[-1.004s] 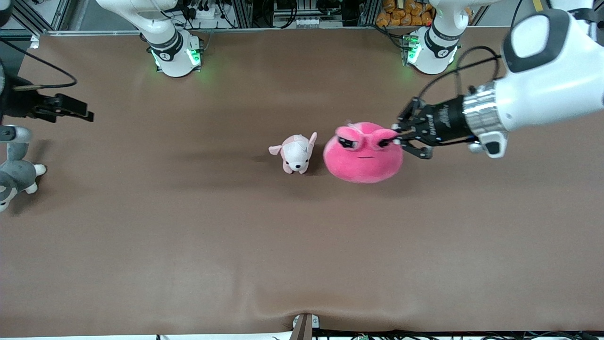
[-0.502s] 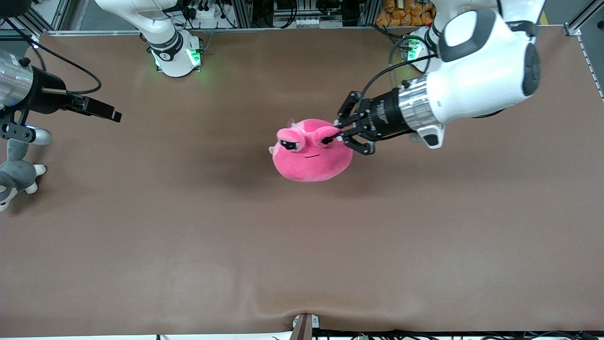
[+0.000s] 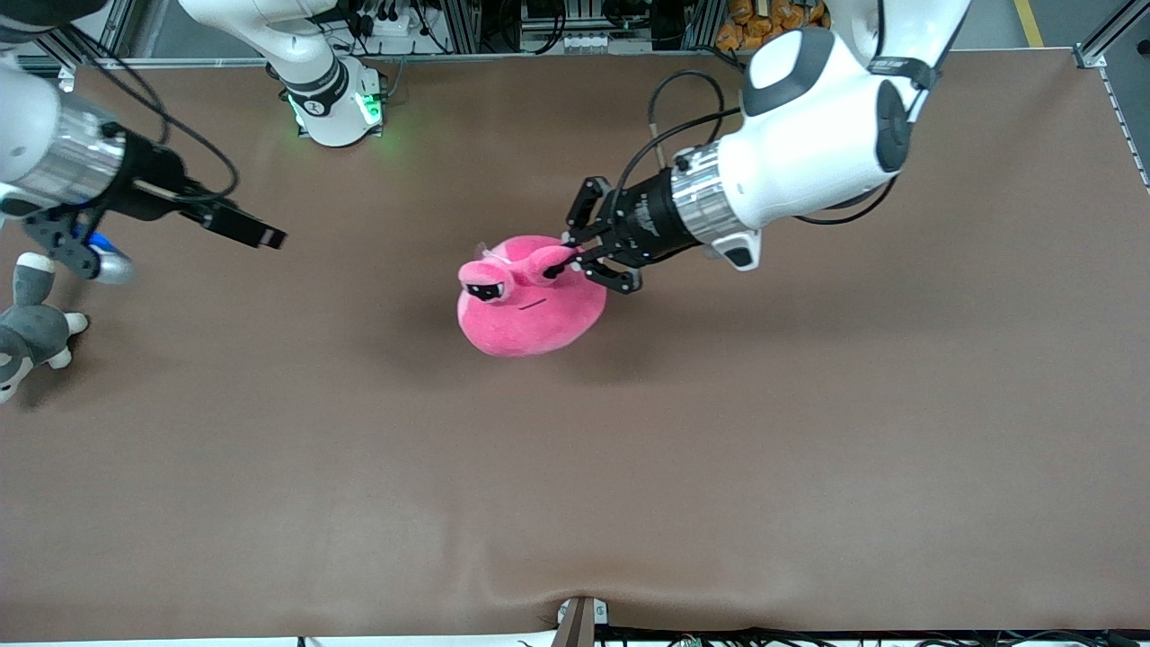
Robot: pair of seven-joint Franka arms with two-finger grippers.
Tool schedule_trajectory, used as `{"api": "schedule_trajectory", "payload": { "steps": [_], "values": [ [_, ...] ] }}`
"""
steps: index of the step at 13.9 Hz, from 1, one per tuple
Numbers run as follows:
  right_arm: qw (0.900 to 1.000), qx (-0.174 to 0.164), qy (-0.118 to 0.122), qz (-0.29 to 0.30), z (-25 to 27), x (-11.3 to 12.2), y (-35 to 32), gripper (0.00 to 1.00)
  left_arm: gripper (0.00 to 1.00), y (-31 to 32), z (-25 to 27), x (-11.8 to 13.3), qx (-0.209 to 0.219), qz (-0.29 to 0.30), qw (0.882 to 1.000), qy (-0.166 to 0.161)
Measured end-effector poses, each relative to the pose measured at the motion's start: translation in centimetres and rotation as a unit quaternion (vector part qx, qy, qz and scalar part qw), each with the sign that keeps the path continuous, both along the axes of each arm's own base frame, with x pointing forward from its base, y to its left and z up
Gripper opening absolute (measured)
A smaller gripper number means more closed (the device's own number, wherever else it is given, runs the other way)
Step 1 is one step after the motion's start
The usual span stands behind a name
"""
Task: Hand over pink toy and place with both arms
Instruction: 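Hold the plush out while the right gripper reaches to grasp it, then close the right gripper on the plush while the left gripper releases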
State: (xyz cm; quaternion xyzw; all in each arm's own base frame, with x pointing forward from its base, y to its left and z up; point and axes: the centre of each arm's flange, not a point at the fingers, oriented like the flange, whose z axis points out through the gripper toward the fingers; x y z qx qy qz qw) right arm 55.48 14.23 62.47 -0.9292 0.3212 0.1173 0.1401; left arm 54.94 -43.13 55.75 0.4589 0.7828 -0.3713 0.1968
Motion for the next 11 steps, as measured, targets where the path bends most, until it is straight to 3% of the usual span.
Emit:
{"api": "schedule_trajectory", "payload": {
  "steps": [3,5,8,11],
  "values": [
    [0.996,0.037,0.009,-0.086,0.2,0.6,4.1,1.0,0.1,-2.3,-0.1,-1.1,-0.01,0.004,1.0,-0.007],
    [0.991,0.043,0.012,-0.13,0.0,0.8,6.8,1.0,0.1,-3.7,-0.6,-1.7,-0.014,0.004,1.0,-0.013],
    [0.989,0.043,0.012,-0.14,-1.0,0.7,10.4,1.0,0.1,-6.3,-1.6,-3.2,-0.018,-0.004,1.0,-0.016],
    [0.99,0.036,-0.005,-0.134,-1.2,0.9,12.0,1.0,0.1,-7.2,-1.7,-4.0,-0.018,-0.012,1.0,-0.016]
  ]
}}
